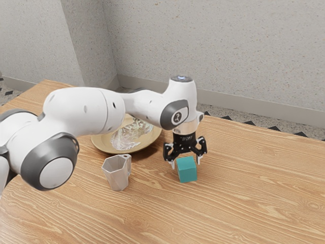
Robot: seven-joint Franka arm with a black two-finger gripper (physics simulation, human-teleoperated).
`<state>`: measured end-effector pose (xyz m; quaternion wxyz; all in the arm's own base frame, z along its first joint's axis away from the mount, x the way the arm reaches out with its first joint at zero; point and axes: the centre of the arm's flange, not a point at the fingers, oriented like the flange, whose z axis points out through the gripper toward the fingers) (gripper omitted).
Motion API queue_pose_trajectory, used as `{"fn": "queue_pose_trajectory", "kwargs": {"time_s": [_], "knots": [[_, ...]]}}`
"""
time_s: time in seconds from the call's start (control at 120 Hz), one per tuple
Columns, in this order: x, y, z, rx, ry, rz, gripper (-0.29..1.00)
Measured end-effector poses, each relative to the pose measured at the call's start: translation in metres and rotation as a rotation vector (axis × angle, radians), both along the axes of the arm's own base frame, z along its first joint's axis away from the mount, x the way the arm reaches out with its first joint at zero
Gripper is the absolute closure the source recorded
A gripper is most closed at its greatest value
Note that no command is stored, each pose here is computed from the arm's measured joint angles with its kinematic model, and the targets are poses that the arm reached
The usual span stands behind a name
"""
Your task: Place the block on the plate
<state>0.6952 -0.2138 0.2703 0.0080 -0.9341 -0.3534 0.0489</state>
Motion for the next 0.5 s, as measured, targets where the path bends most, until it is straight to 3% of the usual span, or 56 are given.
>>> {"fn": "queue_pose_trajectory", "kwargs": {"time_s": [0.5], "knots": [[0.001,0.006,-0.007,-0.009,-0.018,-0.014,0.21]]}}
